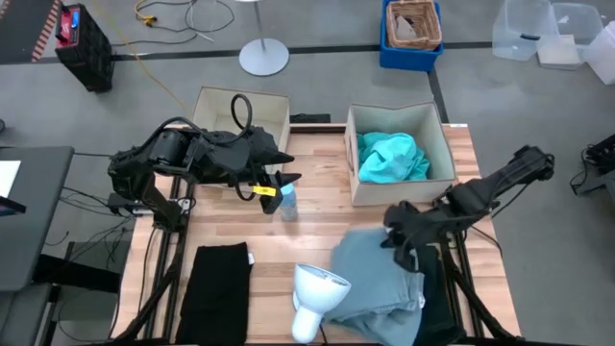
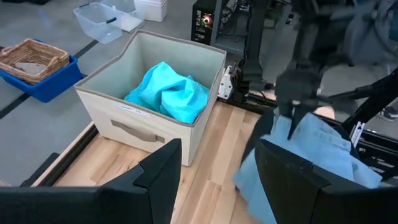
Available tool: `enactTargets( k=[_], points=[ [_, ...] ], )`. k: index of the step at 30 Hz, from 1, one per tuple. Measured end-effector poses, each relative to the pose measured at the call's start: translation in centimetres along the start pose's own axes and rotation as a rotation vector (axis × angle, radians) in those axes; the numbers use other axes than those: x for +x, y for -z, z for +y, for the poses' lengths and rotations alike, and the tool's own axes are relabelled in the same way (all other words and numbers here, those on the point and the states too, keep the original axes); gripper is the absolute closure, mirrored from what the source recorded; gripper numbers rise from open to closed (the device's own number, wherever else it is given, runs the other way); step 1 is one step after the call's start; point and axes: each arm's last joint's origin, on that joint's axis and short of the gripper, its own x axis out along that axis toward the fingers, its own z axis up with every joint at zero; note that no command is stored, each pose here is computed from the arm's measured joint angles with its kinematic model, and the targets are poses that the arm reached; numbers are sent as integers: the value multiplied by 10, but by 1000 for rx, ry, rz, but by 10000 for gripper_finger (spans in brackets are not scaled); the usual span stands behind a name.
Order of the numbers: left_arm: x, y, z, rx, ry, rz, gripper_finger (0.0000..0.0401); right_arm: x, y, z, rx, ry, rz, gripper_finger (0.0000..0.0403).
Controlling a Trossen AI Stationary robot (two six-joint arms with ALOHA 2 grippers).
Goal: Sort clothes
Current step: Put the blue pants into the right laundry organizer
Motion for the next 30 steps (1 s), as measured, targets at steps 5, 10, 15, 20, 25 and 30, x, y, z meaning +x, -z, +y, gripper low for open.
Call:
enactTargets(
  k=[5, 10, 15, 20, 25, 30],
  points=[
    [0, 0, 0, 6, 0, 0, 203, -18, 1, -5, 16, -30, -47, 384],
    [0, 0, 0, 9, 0, 0, 203, -9, 6, -2, 16, -12, 33, 376],
    [0, 0, 0, 12, 0, 0, 203, 17, 20, 2, -18, 79, 151, 323],
    [0, 0, 0, 14, 0, 0, 203, 41, 28, 9, -59, 149, 222, 256],
    [0, 0, 0, 15, 0, 0, 203, 55, 36, 17, -86, 180, 262, 172],
    [0, 0, 0, 15, 0, 0, 203, 57, 43, 24, -51, 172, 274, 113]
  ],
)
